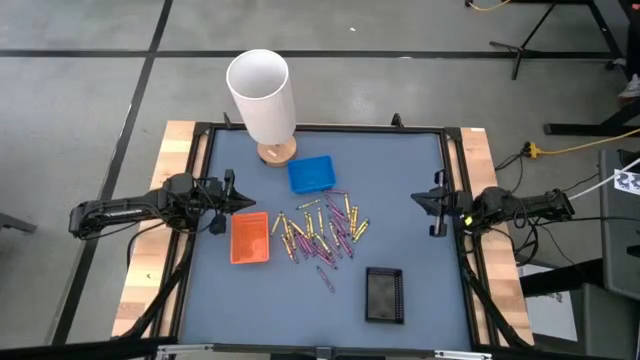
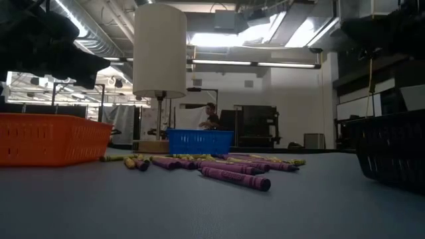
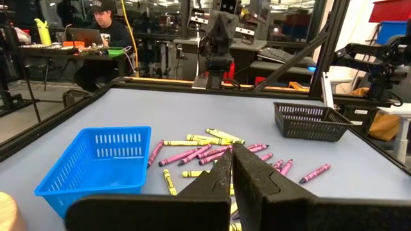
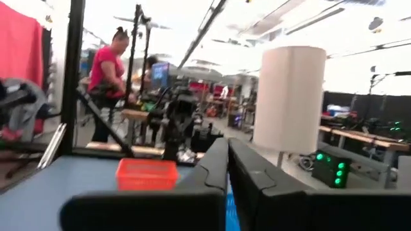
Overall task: Sort crayons
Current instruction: Put the green crayon into the black bin
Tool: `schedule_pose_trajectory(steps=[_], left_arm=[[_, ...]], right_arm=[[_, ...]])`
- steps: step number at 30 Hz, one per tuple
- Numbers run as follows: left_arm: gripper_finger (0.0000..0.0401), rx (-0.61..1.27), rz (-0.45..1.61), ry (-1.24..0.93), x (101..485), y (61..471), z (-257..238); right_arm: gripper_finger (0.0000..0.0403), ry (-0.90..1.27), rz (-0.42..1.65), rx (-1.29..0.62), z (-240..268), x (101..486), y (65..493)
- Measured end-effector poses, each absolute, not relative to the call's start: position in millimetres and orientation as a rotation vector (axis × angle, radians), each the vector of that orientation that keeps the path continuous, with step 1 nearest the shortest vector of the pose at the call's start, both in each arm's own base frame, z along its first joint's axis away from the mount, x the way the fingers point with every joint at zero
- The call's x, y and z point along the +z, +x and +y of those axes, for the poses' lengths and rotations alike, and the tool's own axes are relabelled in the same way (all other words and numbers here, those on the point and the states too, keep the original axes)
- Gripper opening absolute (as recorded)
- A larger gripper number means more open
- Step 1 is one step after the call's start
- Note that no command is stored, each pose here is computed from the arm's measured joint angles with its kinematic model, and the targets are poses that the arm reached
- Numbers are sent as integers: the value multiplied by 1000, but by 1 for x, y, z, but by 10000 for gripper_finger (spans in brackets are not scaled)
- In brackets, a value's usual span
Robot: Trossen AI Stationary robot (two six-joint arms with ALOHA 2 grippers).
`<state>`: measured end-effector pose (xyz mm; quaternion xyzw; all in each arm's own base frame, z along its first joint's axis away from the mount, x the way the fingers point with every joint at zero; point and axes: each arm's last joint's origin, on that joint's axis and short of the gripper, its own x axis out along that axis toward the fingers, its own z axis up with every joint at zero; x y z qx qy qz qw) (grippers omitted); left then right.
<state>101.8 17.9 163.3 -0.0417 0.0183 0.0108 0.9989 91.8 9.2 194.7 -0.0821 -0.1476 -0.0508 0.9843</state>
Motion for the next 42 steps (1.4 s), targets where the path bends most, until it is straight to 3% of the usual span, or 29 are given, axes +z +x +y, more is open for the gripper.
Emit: schedule_pose_trajectory(steps=[9, 14, 23, 27, 34, 42], left_arm=[[0, 136, -32, -70, 170, 102, 21], [0, 135, -84, -61, 175, 101, 21], [0, 136, -88, -61, 175, 101, 21], [0, 135, -87, -61, 175, 101, 21], [0, 135, -79, -62, 174, 101, 21], [0, 136, -80, -62, 174, 101, 21]], right_arm=[[135, -50, -388, -57, 10, 203, 90], [169, 21, -387, -6, 12, 204, 96], [173, -17, -218, 2, 18, 231, 130], [173, -57, -17, 12, 23, 239, 156], [173, -135, 442, 25, 30, 230, 197], [172, -181, 717, 34, 36, 203, 229]])
